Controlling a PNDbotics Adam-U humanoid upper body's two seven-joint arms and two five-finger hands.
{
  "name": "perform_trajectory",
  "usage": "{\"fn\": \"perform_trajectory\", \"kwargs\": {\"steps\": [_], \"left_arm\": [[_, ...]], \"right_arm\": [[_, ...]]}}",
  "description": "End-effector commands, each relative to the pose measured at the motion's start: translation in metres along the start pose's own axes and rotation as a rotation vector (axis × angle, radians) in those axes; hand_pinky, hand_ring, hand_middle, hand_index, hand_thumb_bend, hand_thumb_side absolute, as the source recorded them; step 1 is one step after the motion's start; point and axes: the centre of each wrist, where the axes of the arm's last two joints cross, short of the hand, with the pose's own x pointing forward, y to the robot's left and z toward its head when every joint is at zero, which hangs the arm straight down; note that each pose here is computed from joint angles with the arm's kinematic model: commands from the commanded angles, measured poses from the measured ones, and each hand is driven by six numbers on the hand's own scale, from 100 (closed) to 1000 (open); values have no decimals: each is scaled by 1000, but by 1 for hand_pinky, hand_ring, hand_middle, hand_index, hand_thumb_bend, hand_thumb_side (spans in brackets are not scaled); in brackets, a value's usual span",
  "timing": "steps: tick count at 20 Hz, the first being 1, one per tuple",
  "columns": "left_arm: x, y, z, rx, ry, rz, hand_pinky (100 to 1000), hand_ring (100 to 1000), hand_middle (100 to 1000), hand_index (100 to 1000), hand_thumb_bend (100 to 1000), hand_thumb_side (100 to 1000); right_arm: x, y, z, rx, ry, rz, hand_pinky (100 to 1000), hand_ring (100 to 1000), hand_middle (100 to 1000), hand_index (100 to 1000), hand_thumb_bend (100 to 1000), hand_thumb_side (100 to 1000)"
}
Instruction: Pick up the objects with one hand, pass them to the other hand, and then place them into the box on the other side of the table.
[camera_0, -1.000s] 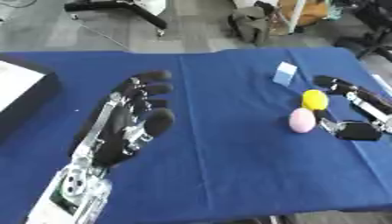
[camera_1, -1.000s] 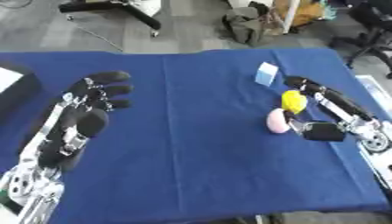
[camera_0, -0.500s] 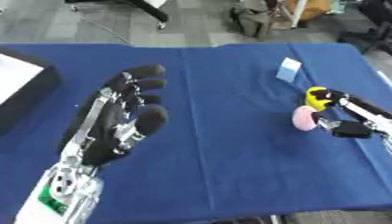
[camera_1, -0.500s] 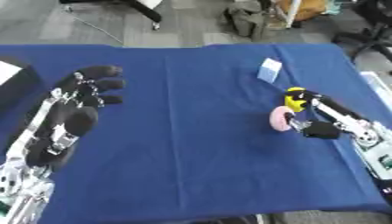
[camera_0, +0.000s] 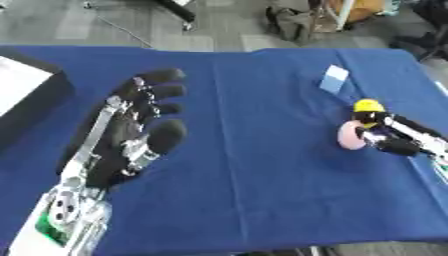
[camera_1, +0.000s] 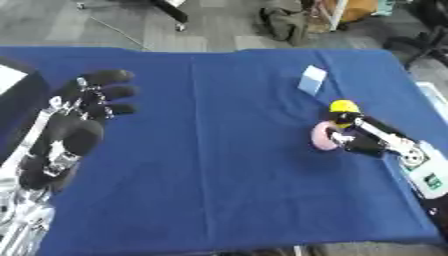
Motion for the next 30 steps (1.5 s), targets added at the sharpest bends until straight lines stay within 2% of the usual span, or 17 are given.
{"fn": "perform_trajectory", "kwargs": {"steps": [1, 2, 3, 4, 6, 8, 9, 11, 12, 13, 14, 17, 20, 24, 27, 29, 30], "left_arm": [[9, 1, -1, -10, -33, -7, 769, 805, 782, 801, 861, 584], [9, 1, -1, -10, -34, -7, 768, 805, 782, 801, 862, 584], [9, 1, -1, -10, -34, -6, 768, 805, 782, 801, 862, 584], [9, 1, -2, -10, -35, -6, 768, 805, 782, 801, 862, 584], [9, 1, -2, -10, -36, -6, 768, 804, 783, 801, 862, 584], [9, 1, -2, -10, -35, -6, 767, 804, 783, 801, 862, 584], [9, 1, -1, -10, -35, -6, 767, 804, 783, 801, 862, 584], [9, 1, -1, -9, -34, -5, 767, 804, 784, 801, 862, 585], [9, 1, -1, -8, -34, -5, 767, 804, 784, 801, 862, 585], [9, 1, -1, -8, -34, -5, 767, 804, 784, 801, 861, 585], [8, 1, -1, -7, -34, -5, 767, 804, 784, 801, 861, 586], [8, 1, -1, -4, -31, -6, 767, 805, 785, 801, 861, 587], [7, 2, 0, 2, -27, -7, 767, 805, 786, 801, 861, 589], [5, 3, 1, 17, -12, -10, 766, 805, 787, 801, 860, 591], [1, 3, 2, 29, 4, -13, 766, 805, 787, 801, 860, 591], [0, 3, 2, 31, 6, -14, 766, 805, 787, 801, 860, 591], [-2, 2, 2, 30, 12, -13, 766, 807, 790, 801, 862, 594]], "right_arm": [[-3, -10, 1, 15, 29, 77, 866, 916, 880, 950, 100, 588], [-3, -9, 0, 23, 35, 97, 864, 912, 878, 947, 100, 523], [-3, -9, 0, 33, 41, 119, 861, 907, 873, 941, 100, 399], [-3, -8, 0, 42, 47, 143, 860, 905, 871, 939, 100, 395], [-2, -7, -2, 48, 53, 183, 849, 885, 847, 915, 100, 262], [0, -6, -3, 29, 51, 207, 838, 865, 819, 891, 100, 253], [1, -6, -4, 7, 46, 213, 825, 845, 784, 850, 100, 242], [3, -6, -6, -77, 29, 209, 798, 799, 692, 729, 100, 214], [3, -5, -7, -123, 22, 201, 793, 789, 671, 702, 100, 210], [4, -4, -8, -173, 15, 188, 779, 768, 618, 618, 100, 200], [5, -4, -8, -224, 9, 172, 764, 746, 576, 522, 100, 198], [9, -3, -11, -374, -16, 123, 737, 703, 511, 350, 100, 225], [19, -3, -14, -490, -54, 75, 724, 682, 485, 274, 100, 282], [46, -11, -19, -586, -146, 13, 719, 674, 472, 259, 100, 419], [71, -19, -21, -623, -222, -53, 720, 674, 471, 259, 100, 429], [78, -22, -20, -623, -232, -70, 720, 674, 471, 259, 100, 429], [81, -23, -21, -625, -241, -77, 723, 673, 469, 256, 100, 470]]}}
